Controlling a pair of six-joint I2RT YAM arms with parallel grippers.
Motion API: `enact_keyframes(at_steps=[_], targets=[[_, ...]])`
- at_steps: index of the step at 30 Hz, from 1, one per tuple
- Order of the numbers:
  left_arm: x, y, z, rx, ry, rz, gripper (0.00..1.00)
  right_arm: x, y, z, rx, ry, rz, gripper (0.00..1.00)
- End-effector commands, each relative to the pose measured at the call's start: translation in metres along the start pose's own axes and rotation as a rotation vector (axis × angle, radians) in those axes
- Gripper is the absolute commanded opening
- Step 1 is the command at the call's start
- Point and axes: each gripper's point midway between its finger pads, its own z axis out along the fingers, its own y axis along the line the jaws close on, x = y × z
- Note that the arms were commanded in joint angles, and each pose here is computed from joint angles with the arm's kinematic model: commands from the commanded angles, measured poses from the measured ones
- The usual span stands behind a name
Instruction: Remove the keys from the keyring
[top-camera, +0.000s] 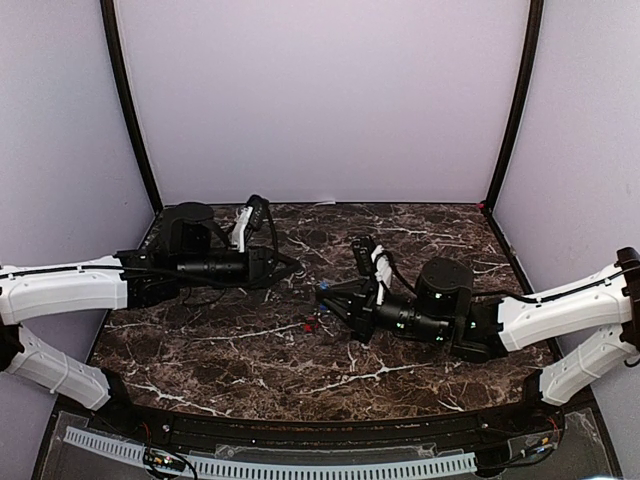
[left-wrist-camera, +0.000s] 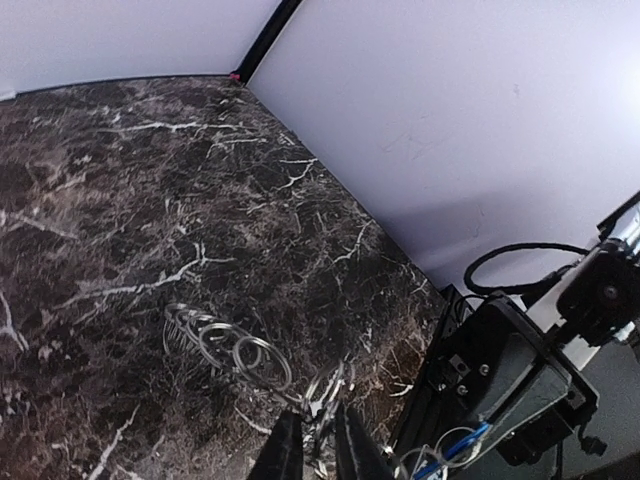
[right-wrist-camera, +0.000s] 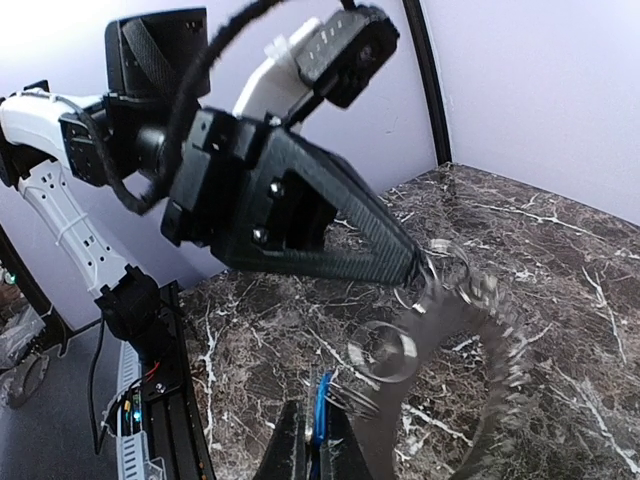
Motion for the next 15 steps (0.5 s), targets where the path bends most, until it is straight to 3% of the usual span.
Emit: enact_keyframes(at_steps=[1, 10, 15], targets=[[0.024, 0.023, 0.000, -0.059, 0.043, 0.008, 0.24, -0.041, 0.012, -0.006, -0.040, -0.143, 0.029, 0.00], [0.042, 0.060, -0.019, -0.224, 0.008, -0.026, 0.52, -0.032, 0.013, -0.003, -0.054, -0.124, 0.052, 0.00], [0.044, 0.043, -0.033, -0.137, -0.010, 0.019, 0.52, -0.028, 0.015, -0.002, -0.071, -0.114, 0.054, 0.00]])
